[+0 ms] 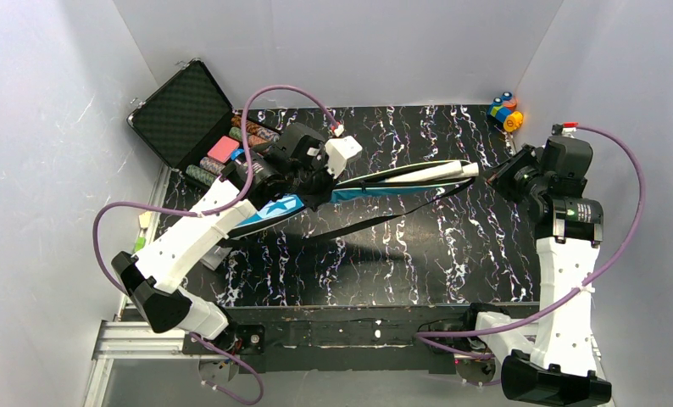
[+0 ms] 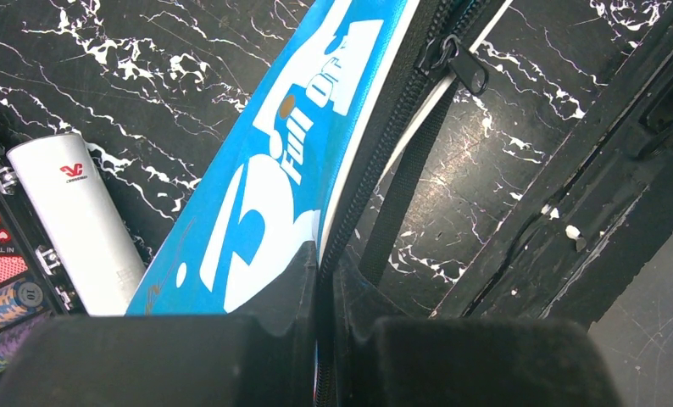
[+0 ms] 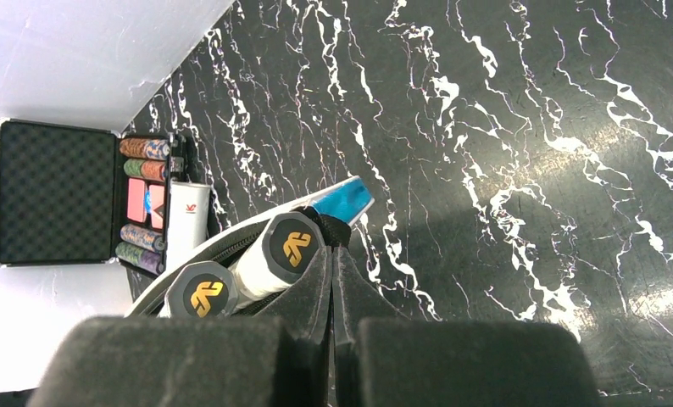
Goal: Pack up the badminton gear
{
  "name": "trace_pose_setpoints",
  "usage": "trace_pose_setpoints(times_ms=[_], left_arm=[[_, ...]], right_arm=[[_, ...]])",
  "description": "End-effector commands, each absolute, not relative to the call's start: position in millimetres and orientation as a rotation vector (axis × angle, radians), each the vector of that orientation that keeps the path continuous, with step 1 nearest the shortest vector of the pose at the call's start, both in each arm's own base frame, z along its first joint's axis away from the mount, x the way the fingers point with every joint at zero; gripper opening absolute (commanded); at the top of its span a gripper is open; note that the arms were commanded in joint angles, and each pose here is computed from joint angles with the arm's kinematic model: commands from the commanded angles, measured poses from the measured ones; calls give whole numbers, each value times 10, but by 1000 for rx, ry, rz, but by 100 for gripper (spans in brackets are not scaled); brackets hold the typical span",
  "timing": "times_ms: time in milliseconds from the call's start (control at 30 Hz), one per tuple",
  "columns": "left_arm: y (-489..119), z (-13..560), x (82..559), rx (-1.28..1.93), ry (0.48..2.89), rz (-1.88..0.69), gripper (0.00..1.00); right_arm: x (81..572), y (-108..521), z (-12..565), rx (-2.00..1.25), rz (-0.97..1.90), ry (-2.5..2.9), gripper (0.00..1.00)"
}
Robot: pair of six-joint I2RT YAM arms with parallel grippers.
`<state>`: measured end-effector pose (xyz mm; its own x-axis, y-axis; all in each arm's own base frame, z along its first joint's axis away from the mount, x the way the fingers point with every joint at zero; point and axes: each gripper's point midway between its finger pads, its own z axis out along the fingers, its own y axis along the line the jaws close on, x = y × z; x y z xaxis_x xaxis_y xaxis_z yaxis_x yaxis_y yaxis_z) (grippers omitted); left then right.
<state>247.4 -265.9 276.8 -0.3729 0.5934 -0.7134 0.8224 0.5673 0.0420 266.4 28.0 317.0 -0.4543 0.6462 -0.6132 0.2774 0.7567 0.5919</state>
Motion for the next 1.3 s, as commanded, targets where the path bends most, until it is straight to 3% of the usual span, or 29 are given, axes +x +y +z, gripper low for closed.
trace_pose_setpoints(times_ms=[0, 300, 533, 967, 1267], left_arm=[[-2706, 3307, 2454, 1057, 1944, -509, 0], [-2711, 3292, 2451, 1062, 1947, -511, 0], [-2721, 3298, 2442, 1064, 1944, -520, 0], [-2751, 3287, 2460, 1067, 1946, -526, 0], [-2762, 3293, 2467, 1067, 1945, -528, 0]], right_arm=[[2748, 268, 3369, 645, 524, 1992, 1], [2778, 372, 3305, 608, 590, 2011, 1], [2759, 182, 3470, 621, 462, 1960, 1], [2802, 652, 3281, 564, 766, 2015, 1], [2763, 1008, 3068, 511, 818, 2089, 1]])
